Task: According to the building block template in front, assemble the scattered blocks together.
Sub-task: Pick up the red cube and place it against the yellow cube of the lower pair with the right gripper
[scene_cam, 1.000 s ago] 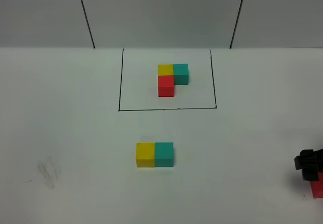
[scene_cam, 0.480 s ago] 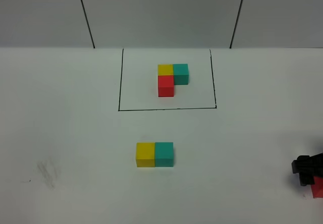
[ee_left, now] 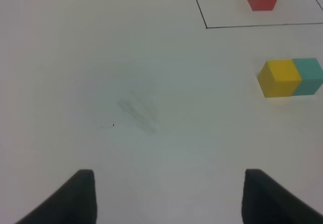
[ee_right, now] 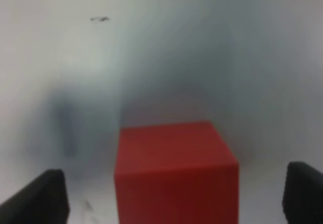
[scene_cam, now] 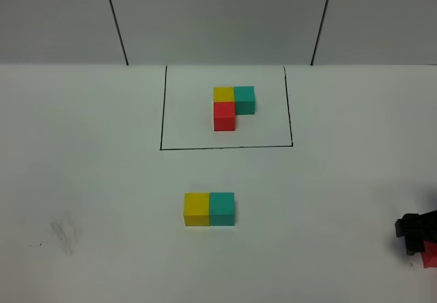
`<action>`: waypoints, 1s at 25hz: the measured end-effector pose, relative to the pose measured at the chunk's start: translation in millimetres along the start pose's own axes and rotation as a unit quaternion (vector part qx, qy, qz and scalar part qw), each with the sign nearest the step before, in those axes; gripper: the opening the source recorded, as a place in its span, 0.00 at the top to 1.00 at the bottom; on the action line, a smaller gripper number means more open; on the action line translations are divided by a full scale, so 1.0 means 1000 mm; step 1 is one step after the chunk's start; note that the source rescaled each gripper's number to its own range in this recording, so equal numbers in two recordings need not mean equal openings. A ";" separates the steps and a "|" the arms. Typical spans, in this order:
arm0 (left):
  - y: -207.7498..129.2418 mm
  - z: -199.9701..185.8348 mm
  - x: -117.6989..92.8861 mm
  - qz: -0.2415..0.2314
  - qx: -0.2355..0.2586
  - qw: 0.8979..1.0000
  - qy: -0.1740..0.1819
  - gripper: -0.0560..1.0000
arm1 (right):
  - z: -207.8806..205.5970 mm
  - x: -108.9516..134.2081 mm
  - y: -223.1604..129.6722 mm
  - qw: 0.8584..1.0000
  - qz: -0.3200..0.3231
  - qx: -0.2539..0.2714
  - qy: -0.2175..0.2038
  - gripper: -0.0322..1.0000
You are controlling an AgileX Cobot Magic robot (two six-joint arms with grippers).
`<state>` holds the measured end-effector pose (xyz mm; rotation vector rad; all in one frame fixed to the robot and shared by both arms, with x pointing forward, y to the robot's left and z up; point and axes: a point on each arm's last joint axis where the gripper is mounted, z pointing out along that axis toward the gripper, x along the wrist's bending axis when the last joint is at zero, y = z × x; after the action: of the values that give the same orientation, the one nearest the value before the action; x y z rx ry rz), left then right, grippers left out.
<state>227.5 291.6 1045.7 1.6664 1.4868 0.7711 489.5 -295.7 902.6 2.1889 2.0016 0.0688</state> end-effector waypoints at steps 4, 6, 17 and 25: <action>0.000 0.000 0.000 0.000 0.000 1.000 0.000 0.61 | 0.002 0.000 -0.002 1.000 0.000 0.012 -0.003 0.17; 0.000 0.000 0.000 0.000 0.000 1.000 0.000 0.61 | 0.002 -0.001 -0.003 1.000 0.001 0.019 -0.005 0.17; 0.000 0.000 0.000 0.000 0.000 1.000 0.000 0.61 | 0.002 0.000 -0.005 1.000 0.008 0.029 -0.003 0.17; 0.000 0.000 0.000 0.000 0.000 1.000 0.000 0.61 | 0.002 0.000 -0.005 1.000 0.006 0.031 -0.003 0.41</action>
<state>227.5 291.6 1045.8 1.6657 1.4863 0.7718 484.6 -295.7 900.3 2.2346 2.0143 0.0031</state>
